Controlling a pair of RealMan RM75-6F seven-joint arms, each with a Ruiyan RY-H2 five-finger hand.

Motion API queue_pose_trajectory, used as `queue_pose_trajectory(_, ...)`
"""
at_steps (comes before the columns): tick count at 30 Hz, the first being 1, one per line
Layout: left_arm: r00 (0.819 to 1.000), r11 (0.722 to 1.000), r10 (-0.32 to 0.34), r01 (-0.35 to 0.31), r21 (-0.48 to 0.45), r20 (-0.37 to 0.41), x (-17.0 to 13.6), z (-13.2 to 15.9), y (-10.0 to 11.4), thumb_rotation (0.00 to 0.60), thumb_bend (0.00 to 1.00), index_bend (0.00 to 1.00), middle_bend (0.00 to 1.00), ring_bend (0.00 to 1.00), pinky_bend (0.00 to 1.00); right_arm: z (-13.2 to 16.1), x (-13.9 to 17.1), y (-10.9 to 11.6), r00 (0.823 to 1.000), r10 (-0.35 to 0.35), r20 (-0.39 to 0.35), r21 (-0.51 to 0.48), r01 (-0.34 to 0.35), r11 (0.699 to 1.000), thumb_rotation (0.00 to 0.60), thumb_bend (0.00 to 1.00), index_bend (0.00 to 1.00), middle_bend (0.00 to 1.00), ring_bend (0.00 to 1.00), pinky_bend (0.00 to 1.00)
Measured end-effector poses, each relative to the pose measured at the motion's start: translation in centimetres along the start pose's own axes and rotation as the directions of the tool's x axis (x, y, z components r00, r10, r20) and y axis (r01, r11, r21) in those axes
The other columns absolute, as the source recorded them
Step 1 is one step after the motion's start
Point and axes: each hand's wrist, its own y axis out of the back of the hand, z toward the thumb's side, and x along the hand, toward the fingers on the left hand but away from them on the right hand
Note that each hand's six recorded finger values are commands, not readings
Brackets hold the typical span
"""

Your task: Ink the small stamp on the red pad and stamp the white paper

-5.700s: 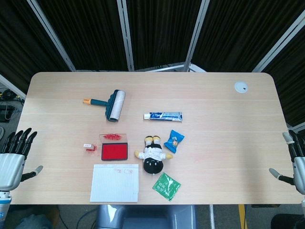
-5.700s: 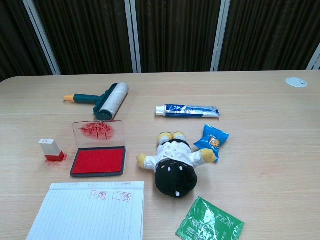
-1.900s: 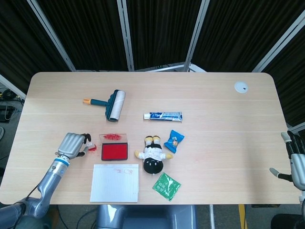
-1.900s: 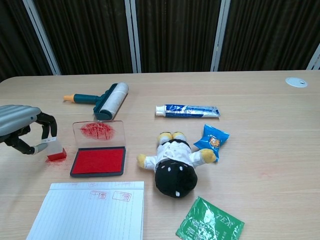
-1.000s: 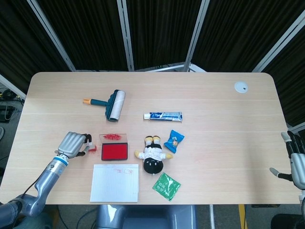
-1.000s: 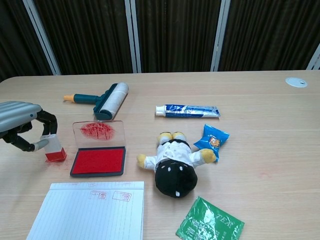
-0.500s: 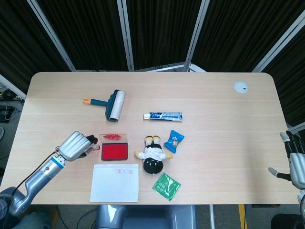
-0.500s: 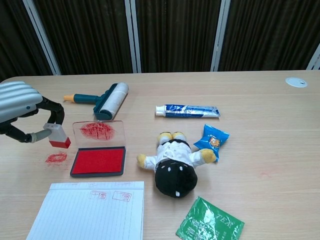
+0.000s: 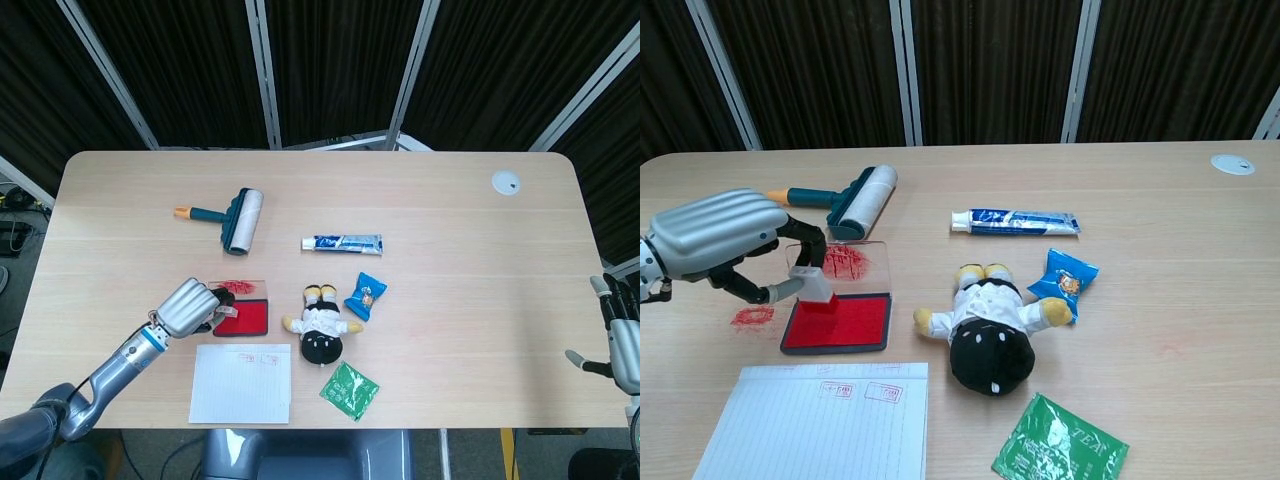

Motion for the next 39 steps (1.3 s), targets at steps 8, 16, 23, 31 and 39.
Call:
queue_pose_trajectory(8,1.0,1.0,-0.001,0.001,-0.01,0.004,1.3,0.7,-0.6,0.6,0.46,0.61,0.58,0.96,1.0,-0.6,-0.3,-0.2,1.0,0.01,0.019,0.0,-0.01,1.0,0.6,0.0,0.0,0.0,0.0,0.0)
queue_pose_trajectory(16,1.0,1.0,-0.021,0.021,-0.013,0.007,2.0,1.4,-1.6,0.6,0.46,0.62,0.58,0.96,1.0,-0.8,-0.5,-0.3,1.0,0.012,0.027,-0.001,-0.012,1.0,0.6,0.0,0.0,0.0,0.0,0.0)
queue_pose_trajectory(23,0.999,0.999,-0.041,0.041,-0.007,0.0,2.1,1.4,-2.6,0.6,0.46,0.63,0.59,0.97,1.0,-1.0,-0.5,-0.4,0.999,0.017,0.03,-0.002,-0.017,1.0,0.6,0.0,0.0,0.0,0.0,0.0)
queue_pose_trajectory(31,0.998,0.998,-0.055,0.055,-0.008,-0.005,2.1,1.3,-3.3,0.6,0.46,0.63,0.59,0.96,1.0,-1.0,-0.6,-0.4,0.999,0.018,0.032,-0.004,-0.018,1.0,0.6,0.0,0.0,0.0,0.0,0.0)
queue_pose_trajectory(39,0.998,0.998,-0.065,0.065,-0.012,-0.008,2.1,1.4,-3.9,0.6,0.46,0.63,0.59,0.97,1.0,-1.0,-0.6,-0.3,0.999,0.018,0.033,-0.008,-0.018,1.0,0.6,0.0,0.0,0.0,0.0,0.0)
